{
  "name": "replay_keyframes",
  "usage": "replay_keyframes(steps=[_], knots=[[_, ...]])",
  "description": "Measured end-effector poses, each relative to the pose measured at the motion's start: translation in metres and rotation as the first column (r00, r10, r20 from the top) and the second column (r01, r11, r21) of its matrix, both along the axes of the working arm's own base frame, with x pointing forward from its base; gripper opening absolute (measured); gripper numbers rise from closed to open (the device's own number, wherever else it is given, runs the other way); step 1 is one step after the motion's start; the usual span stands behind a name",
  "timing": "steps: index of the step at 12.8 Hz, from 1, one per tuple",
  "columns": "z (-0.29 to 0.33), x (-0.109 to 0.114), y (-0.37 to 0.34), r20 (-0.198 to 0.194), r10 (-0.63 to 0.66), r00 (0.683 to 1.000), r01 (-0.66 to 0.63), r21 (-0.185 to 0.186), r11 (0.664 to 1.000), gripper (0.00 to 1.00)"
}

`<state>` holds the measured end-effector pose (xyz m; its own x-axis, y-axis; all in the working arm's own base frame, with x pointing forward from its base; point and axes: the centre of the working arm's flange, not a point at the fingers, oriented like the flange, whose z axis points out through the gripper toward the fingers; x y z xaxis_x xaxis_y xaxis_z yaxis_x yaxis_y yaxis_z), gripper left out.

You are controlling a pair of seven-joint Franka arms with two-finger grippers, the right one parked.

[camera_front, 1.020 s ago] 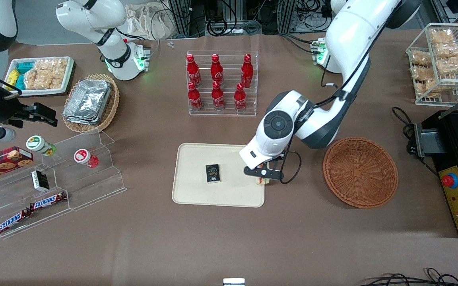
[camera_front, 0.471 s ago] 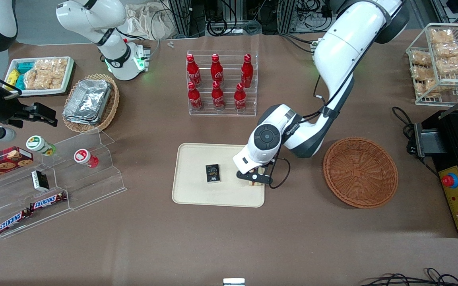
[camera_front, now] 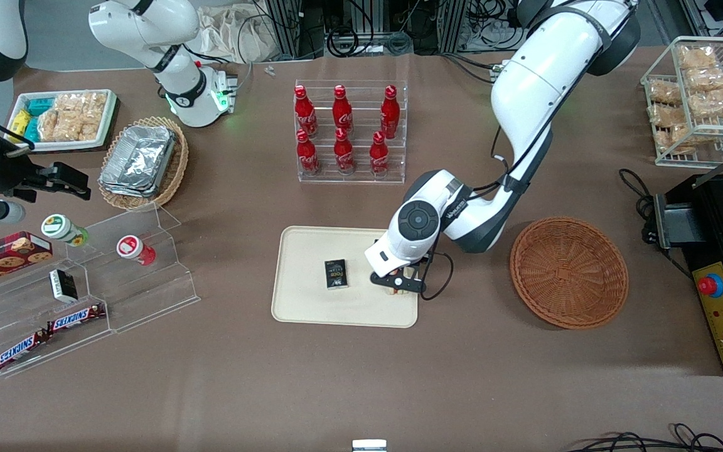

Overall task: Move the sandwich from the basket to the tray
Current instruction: 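Carry the sandwich over the cream tray beside the black tissue pack, then lower the sandwich onto the tray and open the left gripper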

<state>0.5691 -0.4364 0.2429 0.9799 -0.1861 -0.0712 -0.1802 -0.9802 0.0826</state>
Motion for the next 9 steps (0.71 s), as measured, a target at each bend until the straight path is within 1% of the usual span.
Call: replay_keyframes(steps=[2, 3, 4, 7, 9], knots=[[0.007, 0.004, -0.001, 0.008, 0.054, 0.998, -0.054, -0.004, 0.999, 0.97], [0.014, 0.007, 0.000, 0.016, 0.064, 0.998, -0.064, -0.008, 0.998, 1.00], [0.024, 0.010, 0.002, 0.022, 0.070, 0.997, -0.070, -0.007, 0.998, 1.00], [0.064, 0.019, 0.023, 0.023, 0.068, 0.997, -0.069, 0.026, 0.997, 1.00], [0.103, 0.023, 0.045, 0.017, 0.048, 0.999, -0.049, 0.060, 0.997, 1.00]])
